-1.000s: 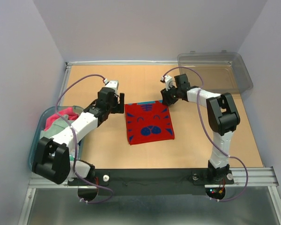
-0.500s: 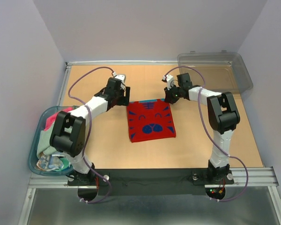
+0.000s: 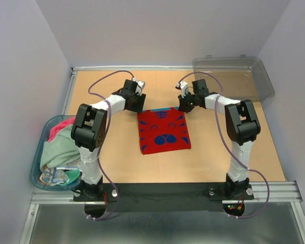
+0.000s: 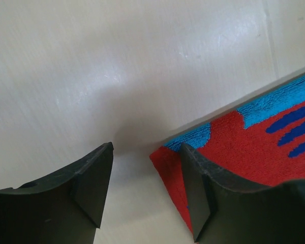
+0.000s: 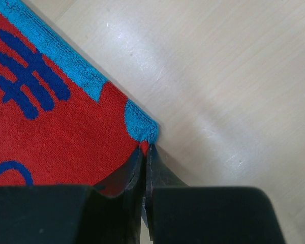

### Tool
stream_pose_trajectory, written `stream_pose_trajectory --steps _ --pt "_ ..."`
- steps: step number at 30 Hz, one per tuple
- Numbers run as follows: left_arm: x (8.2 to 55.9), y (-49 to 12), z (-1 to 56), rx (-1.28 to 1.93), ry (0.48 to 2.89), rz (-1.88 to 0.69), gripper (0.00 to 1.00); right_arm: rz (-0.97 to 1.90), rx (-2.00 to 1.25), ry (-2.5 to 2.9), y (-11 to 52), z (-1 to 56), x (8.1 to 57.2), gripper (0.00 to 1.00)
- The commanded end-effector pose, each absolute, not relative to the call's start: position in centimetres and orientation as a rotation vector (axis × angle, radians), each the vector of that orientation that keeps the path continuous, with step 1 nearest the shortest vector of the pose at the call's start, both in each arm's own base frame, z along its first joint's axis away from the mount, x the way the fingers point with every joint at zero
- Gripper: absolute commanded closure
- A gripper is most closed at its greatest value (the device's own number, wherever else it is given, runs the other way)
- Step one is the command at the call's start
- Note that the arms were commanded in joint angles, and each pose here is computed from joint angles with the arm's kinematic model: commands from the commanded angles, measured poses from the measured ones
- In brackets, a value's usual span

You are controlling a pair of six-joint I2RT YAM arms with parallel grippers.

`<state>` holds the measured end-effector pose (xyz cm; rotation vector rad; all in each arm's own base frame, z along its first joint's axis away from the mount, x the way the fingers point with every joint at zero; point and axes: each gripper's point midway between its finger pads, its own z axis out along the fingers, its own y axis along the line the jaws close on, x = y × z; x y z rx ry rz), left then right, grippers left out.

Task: Fold and stack the towels
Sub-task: Fold the towel

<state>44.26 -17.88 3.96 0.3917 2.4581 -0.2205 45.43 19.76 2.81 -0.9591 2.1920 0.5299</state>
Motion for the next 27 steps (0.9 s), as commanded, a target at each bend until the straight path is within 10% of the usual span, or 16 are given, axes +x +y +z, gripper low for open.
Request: stream_pose_trajectory --steps 1,27 --pt "45.0 -17.8 4.8 0.445 2.456 -0.247 0.38 0.538 -0.981 2.309 19.0 0.1 43.6 0.99" --pt "39.5 -18.5 -1.3 0.497 2.655 -0.189 0.66 0.497 -0.958 2.295 18.7 1.4 44.2 0.99"
